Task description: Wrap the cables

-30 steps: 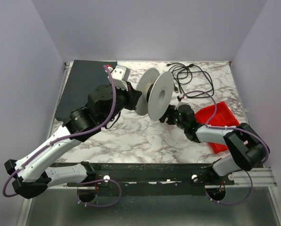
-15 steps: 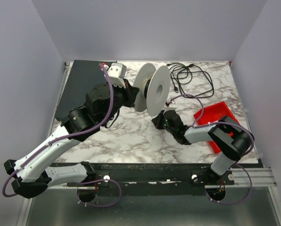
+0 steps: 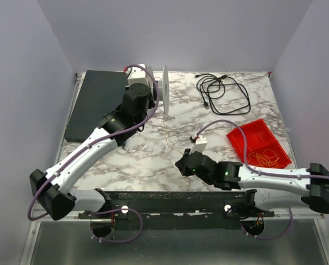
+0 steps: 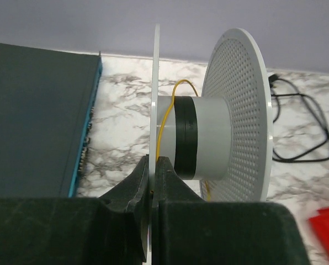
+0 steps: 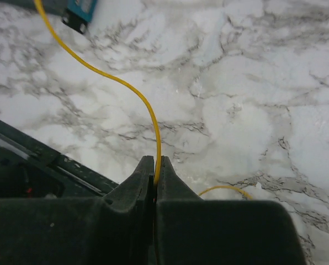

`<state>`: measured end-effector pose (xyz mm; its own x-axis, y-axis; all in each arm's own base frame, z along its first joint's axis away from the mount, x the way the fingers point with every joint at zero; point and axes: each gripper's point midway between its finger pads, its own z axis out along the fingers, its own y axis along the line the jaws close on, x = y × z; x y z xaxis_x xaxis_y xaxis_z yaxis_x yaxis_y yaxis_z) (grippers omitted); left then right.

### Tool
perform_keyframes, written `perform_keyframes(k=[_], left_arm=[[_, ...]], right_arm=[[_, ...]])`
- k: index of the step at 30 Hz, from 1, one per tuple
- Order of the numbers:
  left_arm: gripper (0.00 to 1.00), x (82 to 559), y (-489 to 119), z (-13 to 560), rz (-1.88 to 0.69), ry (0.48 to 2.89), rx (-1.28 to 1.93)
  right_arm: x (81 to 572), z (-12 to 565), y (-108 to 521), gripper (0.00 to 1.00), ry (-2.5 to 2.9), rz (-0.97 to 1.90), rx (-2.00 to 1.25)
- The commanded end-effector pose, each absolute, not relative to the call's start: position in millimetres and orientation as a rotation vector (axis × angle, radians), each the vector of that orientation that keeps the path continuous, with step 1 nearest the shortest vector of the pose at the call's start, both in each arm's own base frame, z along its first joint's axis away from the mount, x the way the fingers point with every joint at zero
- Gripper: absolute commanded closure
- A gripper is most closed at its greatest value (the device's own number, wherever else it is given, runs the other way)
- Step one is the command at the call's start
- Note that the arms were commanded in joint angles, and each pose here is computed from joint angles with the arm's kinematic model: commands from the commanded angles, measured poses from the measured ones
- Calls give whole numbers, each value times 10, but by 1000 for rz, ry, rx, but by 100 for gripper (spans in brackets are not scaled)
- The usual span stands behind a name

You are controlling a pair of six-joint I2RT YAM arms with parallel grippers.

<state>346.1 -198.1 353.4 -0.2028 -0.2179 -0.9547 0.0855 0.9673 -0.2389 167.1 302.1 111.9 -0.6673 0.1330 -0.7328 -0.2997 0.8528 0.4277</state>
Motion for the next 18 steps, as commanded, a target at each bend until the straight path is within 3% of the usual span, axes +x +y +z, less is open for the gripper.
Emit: perform_keyframes(k=[1,6,10,18], left_arm=[[100,3757,-1970,3610,-164,1686,-101],[100,3848,-2059,3306,-92,1742,2],[100,3766,-2160,3114,-137,1786,82],[100,3272,-2465,2995,-353,1779,345]], right_arm=[[1782,1938,2581,99,2109,521,-12],[2052,3104,2316,99,1890,407,32],[2311,3702,2240,99,1783,280,35],[3693,3866,1860,99,1818,211,139]])
